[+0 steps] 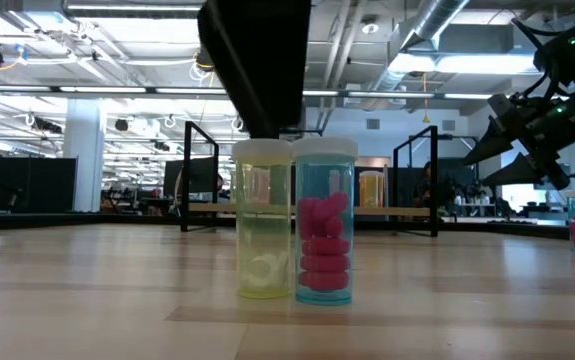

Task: Pick and place medicine bottles onto shelf by color
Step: Put the yellow pill bottle on the shelf

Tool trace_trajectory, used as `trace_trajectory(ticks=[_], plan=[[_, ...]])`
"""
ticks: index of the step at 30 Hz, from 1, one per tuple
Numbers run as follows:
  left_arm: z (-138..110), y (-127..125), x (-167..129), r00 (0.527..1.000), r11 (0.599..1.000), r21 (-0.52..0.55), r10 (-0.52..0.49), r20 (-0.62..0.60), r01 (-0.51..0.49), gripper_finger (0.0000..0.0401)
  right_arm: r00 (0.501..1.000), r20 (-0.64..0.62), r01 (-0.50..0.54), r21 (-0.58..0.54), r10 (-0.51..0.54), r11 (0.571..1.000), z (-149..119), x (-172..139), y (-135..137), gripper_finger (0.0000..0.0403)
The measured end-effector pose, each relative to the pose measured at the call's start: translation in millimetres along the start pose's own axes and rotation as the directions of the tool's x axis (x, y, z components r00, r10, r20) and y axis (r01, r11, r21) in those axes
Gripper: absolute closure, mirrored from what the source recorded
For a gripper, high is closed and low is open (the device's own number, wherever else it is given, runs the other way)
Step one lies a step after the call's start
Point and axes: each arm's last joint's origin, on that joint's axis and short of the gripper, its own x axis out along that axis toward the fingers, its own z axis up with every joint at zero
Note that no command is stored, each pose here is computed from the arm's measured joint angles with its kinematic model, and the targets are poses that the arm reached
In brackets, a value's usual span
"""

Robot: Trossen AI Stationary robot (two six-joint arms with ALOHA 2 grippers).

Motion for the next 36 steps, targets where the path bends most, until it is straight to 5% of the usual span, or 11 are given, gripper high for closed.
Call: trace_trajectory(ticks=[18,36], plan=[[1.9,0.3,30.9,0.997,0.998,-0.009,0.065,-0.039,-0.066,0.0136,1.000,0.000,0.000,0.000,0.000,1.000,0.0,0.0,0.0,0.0097],[7.8,13.4,32.4,0.994,0.997,-0.014,0.081,-0.070,-0.082,0.0251,1.000,0.000,0.000,0.000,0.000,1.000,0.0,0.0,0.0,0.0097]])
